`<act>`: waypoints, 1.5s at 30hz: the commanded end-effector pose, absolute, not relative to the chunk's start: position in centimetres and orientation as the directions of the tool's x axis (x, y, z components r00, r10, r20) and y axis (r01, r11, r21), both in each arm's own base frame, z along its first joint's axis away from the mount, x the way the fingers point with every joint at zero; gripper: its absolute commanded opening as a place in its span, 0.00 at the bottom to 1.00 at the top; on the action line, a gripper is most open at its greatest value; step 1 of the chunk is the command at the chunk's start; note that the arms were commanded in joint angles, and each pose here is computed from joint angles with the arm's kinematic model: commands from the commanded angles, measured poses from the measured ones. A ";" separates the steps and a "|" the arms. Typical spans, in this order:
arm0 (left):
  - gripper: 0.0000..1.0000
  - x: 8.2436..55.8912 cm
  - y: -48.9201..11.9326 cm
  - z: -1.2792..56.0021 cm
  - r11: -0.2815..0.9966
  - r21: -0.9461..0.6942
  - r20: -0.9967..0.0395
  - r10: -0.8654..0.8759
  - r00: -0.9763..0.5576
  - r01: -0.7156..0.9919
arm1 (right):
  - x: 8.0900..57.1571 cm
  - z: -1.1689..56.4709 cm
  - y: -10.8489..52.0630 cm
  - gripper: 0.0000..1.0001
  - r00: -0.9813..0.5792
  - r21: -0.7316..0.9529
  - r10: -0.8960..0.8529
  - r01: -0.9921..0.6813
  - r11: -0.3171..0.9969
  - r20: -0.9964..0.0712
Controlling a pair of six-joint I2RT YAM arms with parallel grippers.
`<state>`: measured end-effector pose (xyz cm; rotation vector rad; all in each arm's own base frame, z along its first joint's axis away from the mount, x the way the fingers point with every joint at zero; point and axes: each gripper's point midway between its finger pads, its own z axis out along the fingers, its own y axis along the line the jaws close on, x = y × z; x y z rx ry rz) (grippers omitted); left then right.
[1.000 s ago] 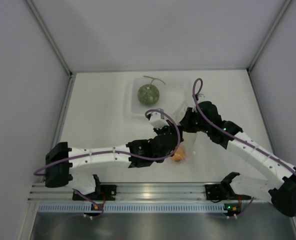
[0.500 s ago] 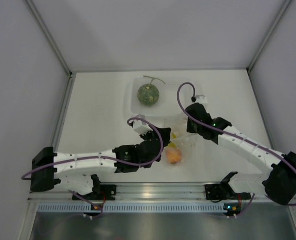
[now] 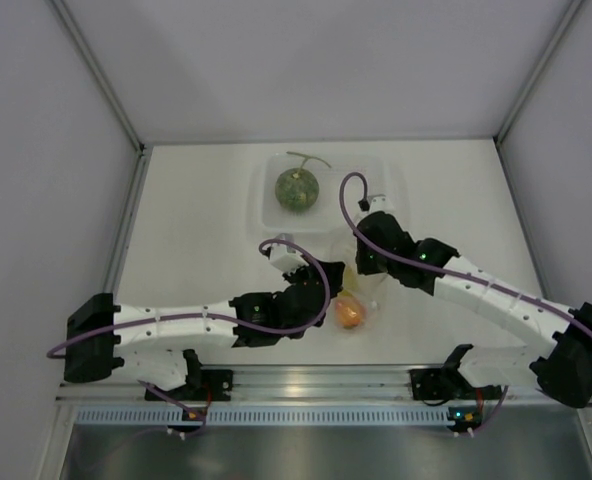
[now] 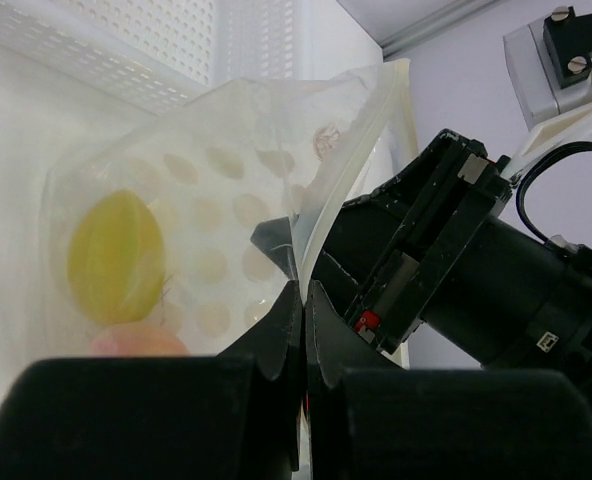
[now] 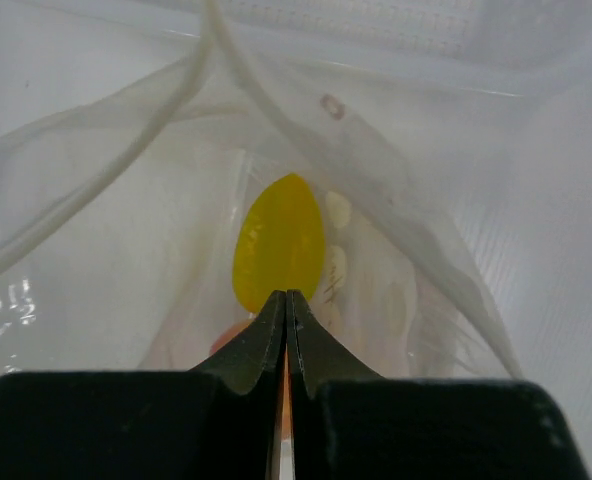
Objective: Open the zip-top bag and remove the fake food
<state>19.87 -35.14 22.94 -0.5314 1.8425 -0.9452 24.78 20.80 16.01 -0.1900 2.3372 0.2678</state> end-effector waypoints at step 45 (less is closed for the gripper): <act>0.00 18.5 -31.9 22.7 0.668 -0.739 -0.635 -0.652 -0.413 0.082 | 24.9 7.9 26.1 0.35 -0.659 0.046 -0.097 -0.196 0.979 -0.746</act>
